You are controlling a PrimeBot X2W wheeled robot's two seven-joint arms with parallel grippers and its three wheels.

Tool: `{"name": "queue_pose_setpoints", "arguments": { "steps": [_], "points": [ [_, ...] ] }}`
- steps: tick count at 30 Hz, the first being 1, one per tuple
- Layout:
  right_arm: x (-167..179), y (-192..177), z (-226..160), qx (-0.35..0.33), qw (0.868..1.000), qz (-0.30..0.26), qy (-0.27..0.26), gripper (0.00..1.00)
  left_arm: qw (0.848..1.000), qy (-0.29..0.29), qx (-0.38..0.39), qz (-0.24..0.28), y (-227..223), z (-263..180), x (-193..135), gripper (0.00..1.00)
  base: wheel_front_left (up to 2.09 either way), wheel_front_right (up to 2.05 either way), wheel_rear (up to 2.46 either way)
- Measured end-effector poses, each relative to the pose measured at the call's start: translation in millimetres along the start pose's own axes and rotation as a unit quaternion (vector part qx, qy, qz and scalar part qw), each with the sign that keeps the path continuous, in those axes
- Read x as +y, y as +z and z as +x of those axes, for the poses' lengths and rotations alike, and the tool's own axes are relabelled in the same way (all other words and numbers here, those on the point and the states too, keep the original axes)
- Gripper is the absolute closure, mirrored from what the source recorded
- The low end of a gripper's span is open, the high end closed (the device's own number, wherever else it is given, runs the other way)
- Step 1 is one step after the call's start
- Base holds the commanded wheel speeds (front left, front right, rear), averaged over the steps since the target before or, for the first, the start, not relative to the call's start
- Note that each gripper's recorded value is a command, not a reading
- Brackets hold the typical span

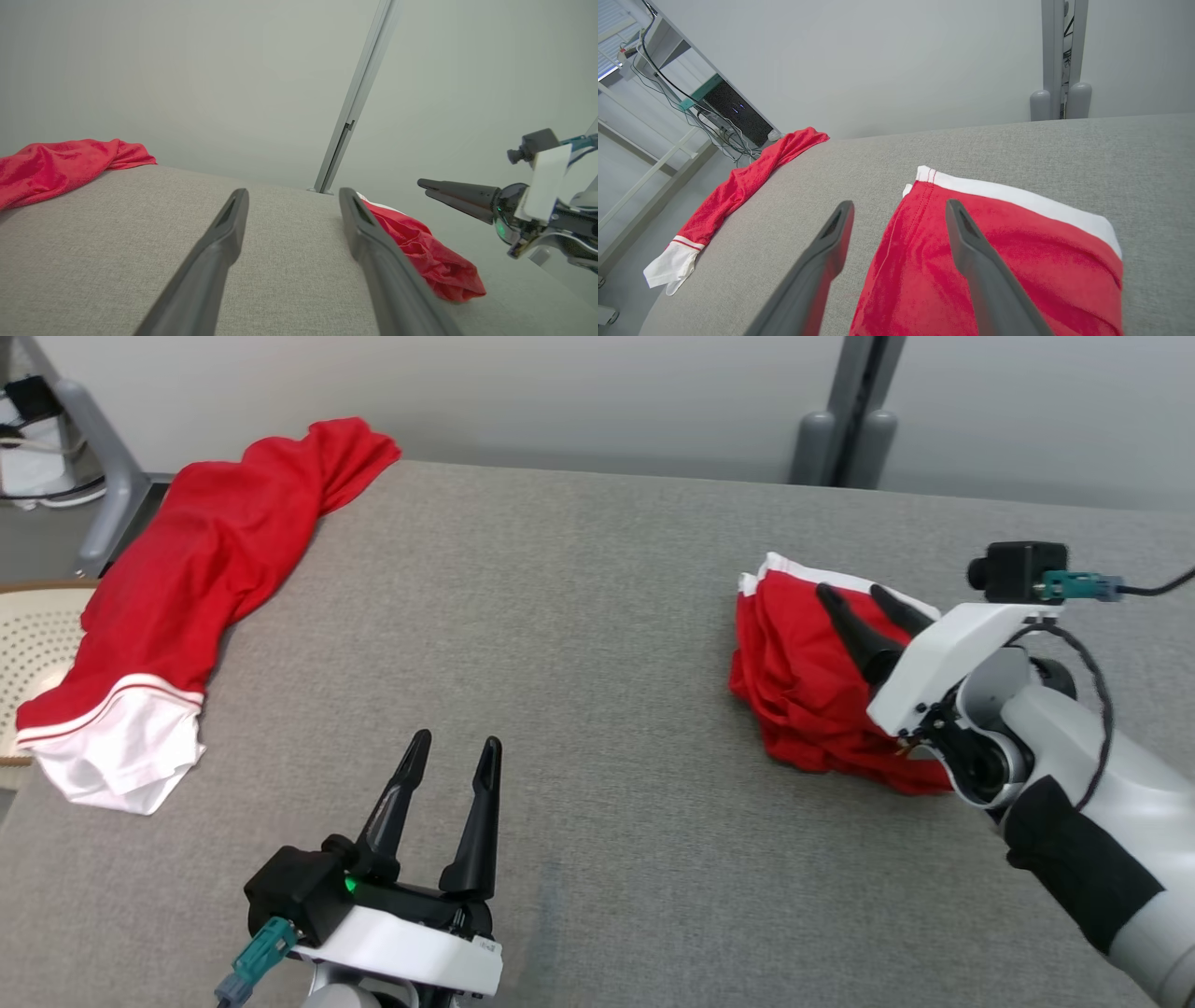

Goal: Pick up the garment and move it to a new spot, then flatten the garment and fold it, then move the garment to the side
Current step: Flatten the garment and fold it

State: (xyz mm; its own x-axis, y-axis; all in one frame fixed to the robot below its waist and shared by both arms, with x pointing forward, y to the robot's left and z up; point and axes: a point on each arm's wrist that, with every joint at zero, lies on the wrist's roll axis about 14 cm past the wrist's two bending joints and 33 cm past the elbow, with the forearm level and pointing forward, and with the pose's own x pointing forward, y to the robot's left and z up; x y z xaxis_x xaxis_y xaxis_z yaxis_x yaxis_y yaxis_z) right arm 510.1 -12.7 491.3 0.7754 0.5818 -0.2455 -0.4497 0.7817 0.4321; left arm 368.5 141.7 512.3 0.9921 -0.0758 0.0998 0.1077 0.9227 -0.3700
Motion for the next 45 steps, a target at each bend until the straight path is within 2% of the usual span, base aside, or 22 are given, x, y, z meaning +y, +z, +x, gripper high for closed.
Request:
{"name": "queue_pose_setpoints", "arguments": {
  "steps": [5, 11, 16, 27, 35, 39, 45],
  "points": [
    [-24, 30, -29, -0.075, 0.997, -0.019, -0.020, 0.00, 1.000, -0.012, -0.005, -0.001, 2, 5, -7, 0.00, 0.00, 0.00, 0.00],
    [-47, 56, -63, -0.125, 0.990, -0.051, -0.043, 0.00, 1.000, -0.025, -0.013, 0.005, 6, 12, -13, 0.00, 0.00, 0.00, 0.00],
    [-60, 99, -93, -0.207, 0.973, -0.077, -0.062, 0.00, 0.999, -0.030, -0.017, 0.015, 8, 18, -14, 0.00, 0.00, 0.00, 0.00],
    [-55, 58, -156, -0.271, 0.952, -0.086, -0.110, 0.00, 0.999, -0.016, -0.028, 0.036, 15, 22, -2, 0.00, 0.00, 0.00, 0.00],
    [-55, 30, -177, -0.264, 0.949, -0.097, -0.141, 0.00, 0.998, -0.014, -0.016, 0.054, 8, 21, 0, 0.00, 0.00, 0.00, 0.00],
    [-56, 27, -182, -0.276, 0.944, -0.086, -0.159, 0.00, 0.998, -0.010, -0.013, 0.060, 6, 19, 2, 0.00, 0.00, 0.00, 0.00],
    [-53, 24, -180, -0.272, 0.944, -0.092, -0.160, 0.00, 0.998, -0.011, -0.010, 0.066, 4, 18, 0, 0.00, 0.00, 0.00, 0.00]
  ]
}}
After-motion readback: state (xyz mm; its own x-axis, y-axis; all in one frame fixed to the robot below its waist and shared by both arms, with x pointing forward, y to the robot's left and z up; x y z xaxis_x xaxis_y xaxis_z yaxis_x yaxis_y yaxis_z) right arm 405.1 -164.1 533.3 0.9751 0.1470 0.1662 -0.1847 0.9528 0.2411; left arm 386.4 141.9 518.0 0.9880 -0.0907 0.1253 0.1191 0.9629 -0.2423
